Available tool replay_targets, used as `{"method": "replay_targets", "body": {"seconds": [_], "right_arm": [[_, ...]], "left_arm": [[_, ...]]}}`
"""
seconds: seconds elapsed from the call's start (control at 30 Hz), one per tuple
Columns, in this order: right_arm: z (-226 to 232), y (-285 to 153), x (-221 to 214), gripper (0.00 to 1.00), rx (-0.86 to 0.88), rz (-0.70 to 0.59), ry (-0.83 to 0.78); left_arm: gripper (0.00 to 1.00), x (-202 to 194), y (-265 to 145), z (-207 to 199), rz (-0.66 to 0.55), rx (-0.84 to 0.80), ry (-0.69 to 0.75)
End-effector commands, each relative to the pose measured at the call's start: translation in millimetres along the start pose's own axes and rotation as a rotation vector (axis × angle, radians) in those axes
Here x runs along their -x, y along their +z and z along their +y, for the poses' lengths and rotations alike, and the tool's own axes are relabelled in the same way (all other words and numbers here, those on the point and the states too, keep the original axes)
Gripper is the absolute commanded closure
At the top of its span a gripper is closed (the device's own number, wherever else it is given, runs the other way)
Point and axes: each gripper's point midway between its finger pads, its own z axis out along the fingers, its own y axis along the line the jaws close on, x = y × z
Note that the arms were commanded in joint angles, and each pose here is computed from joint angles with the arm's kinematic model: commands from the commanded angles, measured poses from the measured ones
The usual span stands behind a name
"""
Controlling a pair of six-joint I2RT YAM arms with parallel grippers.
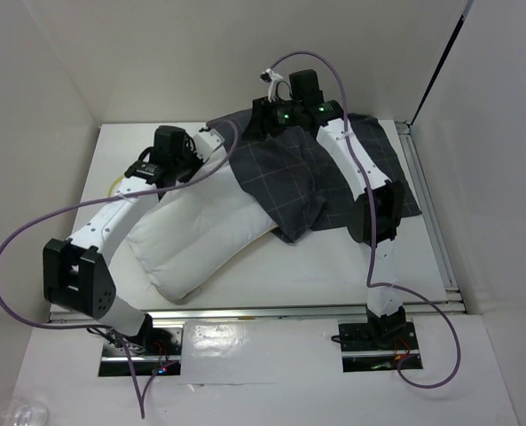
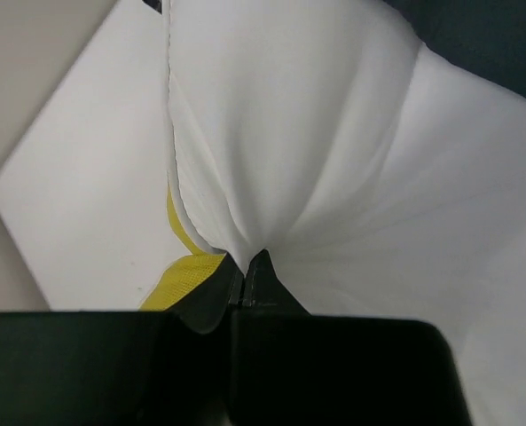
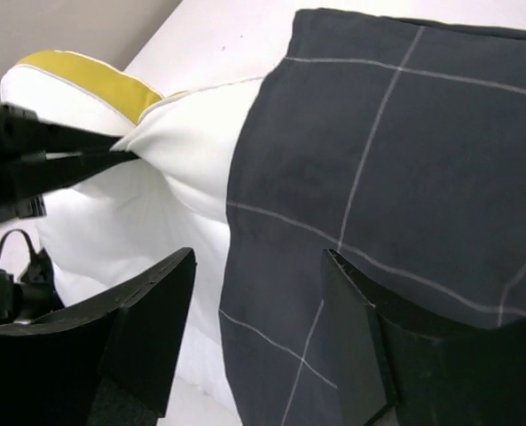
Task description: Put the pillow into the pillowcase
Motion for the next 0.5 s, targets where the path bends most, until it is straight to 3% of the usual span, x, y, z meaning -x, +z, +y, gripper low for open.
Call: {"method": "replay_targets", "body": {"seconds": [0.0,0.2,0.47], "right_arm": [[11,-4,31,0.32,-0.017,-0.087,-0.046],[20,-11,58,0.27,-0.09,-0.178,-0.087],[46,11,80,0.22,-0.242,-0.285,-0.37]], "left_arm": [[1.0,42,-21,27,-0.15,0.185,0.188],[1.0,64,-36,14,-0.22,0.206,0.259],[1.0,88,-55,-11,-0.326,0.221,0.358]]}}
